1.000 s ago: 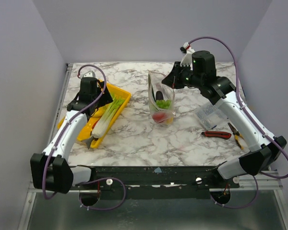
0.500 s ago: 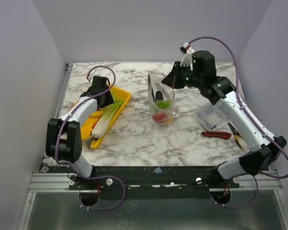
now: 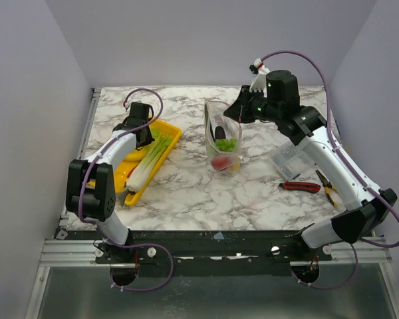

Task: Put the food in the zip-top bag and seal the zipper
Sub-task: Pick up the fake fruit from the bin, then place the fake fruit in the zipper food storage bag, then adjust the zipper food storage bag at the center of the board.

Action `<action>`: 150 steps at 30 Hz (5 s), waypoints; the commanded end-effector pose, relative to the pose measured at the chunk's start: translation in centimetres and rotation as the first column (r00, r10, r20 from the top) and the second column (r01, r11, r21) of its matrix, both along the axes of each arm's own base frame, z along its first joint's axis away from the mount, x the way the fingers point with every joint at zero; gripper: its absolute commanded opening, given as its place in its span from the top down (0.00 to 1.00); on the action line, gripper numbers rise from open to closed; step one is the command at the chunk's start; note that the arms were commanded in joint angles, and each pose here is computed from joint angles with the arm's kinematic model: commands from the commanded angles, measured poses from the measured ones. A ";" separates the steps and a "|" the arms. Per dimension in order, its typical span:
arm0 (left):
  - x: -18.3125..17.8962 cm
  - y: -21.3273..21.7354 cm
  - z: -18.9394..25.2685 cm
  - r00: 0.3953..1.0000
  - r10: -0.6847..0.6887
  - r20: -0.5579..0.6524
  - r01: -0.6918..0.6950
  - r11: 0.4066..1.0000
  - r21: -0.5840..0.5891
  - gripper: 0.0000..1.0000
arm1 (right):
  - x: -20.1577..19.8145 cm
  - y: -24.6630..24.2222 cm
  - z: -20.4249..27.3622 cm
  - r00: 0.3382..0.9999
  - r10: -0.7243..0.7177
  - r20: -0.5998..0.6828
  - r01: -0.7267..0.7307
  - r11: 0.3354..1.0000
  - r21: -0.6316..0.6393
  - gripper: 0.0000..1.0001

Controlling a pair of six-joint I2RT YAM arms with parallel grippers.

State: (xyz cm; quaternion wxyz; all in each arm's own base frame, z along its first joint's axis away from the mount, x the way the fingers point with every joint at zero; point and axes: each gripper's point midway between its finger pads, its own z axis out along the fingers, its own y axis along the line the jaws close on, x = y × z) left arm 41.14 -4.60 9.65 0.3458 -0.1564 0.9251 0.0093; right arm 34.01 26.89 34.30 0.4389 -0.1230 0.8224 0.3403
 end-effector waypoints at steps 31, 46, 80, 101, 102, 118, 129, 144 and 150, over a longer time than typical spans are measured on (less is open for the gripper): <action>-20.2 -16.8 31.8 0.218 -0.515 0.829 0.851 0.516 0.097 1.00 | 0.0 0.9 1.5 0.999 0.037 0.031 -0.038 0.999 0.031 0.99; -30.1 -20.6 37.4 -0.054 -0.401 0.914 0.997 0.031 0.072 1.00 | 0.0 0.9 1.0 0.999 0.033 0.030 -0.034 0.999 0.035 0.99; -16.7 -22.8 31.7 0.697 -0.088 0.712 0.715 0.006 -0.699 1.00 | 0.4 1.1 1.6 0.999 0.022 0.029 -0.024 0.999 0.049 0.99; -9.5 -24.2 25.7 0.794 0.019 0.608 0.576 0.294 -0.762 1.00 | 0.5 1.5 2.2 0.999 0.025 0.023 -0.027 0.997 0.072 0.99; -9.2 -24.2 25.3 0.802 0.015 0.597 0.564 0.311 -0.765 1.00 | 0.5 1.5 2.1 0.999 0.025 0.021 -0.027 0.997 0.072 0.99; -11.5 -23.6 25.9 0.757 -0.116 0.644 0.629 0.397 -0.668 0.33 | 0.5 1.4 1.9 0.999 0.023 0.026 -0.024 0.997 0.066 1.00; -13.0 -22.0 26.3 0.671 -0.286 0.684 0.707 0.524 -0.475 0.33 | 0.3 1.2 2.4 0.999 0.023 0.039 -0.026 0.997 0.074 1.00; -12.3 -22.4 20.1 0.744 -0.427 0.514 0.643 0.665 -0.379 0.46 | 0.0 1.1 2.5 0.999 0.022 0.039 -0.025 0.996 0.080 0.99; -12.6 -23.3 19.6 0.726 -0.482 0.491 0.674 0.639 -0.371 0.74 | 0.0 0.9 2.7 0.999 0.012 0.045 -0.015 0.997 0.076 0.99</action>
